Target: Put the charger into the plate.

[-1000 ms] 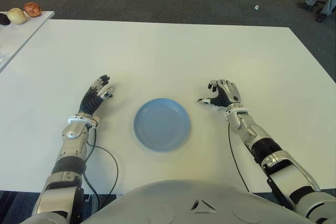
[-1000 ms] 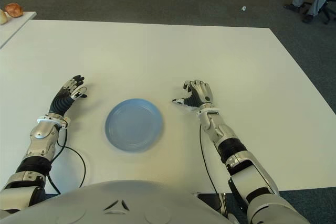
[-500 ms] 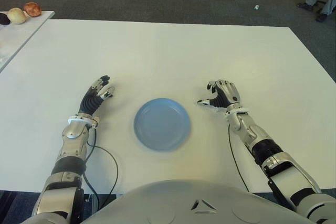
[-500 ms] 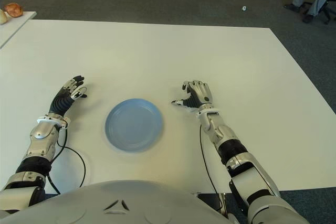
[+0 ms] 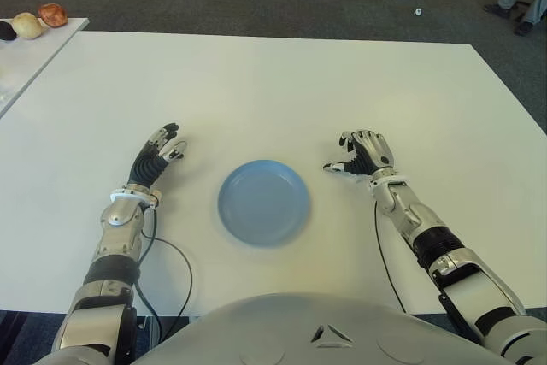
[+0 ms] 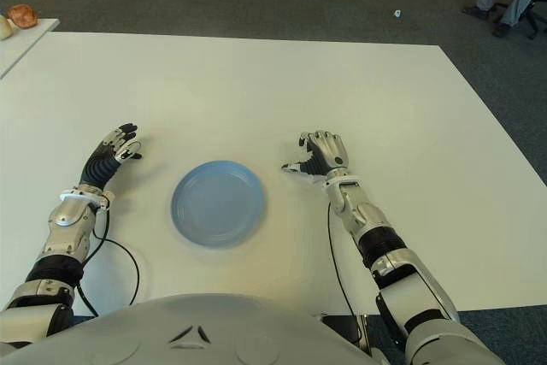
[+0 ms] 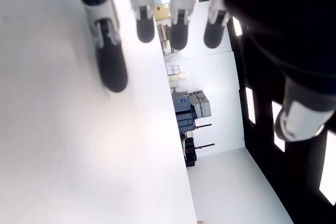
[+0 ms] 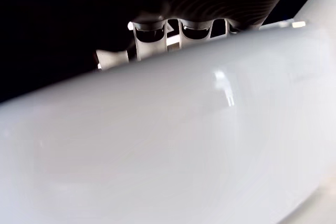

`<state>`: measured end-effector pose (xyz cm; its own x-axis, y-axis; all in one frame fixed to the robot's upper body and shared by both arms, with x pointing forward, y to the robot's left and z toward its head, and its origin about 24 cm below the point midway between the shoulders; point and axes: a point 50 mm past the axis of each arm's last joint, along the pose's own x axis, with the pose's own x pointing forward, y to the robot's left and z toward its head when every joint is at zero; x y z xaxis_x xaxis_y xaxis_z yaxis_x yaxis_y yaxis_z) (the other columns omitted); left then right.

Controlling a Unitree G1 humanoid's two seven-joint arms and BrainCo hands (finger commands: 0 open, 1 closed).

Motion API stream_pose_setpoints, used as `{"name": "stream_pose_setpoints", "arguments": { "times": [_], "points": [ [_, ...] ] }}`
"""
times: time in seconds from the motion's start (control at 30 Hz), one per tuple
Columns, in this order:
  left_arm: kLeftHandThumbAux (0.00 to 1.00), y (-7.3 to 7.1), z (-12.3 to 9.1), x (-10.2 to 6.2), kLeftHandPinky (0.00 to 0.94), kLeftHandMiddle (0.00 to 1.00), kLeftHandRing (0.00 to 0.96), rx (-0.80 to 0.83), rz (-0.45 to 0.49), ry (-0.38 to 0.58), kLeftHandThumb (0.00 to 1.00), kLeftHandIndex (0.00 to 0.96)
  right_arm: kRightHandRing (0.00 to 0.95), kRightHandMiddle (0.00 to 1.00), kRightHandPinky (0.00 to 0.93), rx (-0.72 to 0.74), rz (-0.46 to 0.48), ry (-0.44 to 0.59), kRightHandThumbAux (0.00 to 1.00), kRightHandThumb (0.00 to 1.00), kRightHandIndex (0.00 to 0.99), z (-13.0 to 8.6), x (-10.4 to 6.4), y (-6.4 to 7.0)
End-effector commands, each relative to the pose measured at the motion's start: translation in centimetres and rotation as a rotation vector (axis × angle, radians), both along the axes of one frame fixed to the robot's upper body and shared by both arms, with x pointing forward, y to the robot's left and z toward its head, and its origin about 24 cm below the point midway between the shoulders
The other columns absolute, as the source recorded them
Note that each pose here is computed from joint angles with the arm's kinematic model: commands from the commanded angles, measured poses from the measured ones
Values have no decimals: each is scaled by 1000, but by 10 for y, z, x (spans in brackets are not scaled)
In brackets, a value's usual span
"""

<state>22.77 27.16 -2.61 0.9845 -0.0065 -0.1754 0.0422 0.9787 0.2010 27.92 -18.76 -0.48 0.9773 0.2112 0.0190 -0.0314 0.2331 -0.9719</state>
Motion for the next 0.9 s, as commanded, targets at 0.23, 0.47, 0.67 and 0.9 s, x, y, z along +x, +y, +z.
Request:
{"name": "stream_pose_setpoints", "arguments": {
  "times": [0.23,0.47,0.67,0.9],
  "points": [
    [520,-3,-16,-10,19,110,65,-23,-7,95,0,126,867,885,812,4,-5,30,710,744,440,-3,-3,-1],
    [524,-4,-16,-10,17,108,65,-22,-11,94,0,126,875,893,819,1,-9,3,710,746,440,-3,-3,-1],
    [524,-3,-17,-11,10,104,61,-20,-15,93,0,125,875,895,829,-3,-10,-22,709,746,440,-1,-2,-1],
    [525,-3,-17,-11,6,101,55,-19,-16,98,0,127,874,895,811,29,4,-95,709,747,440,18,4,1]
  ]
}}
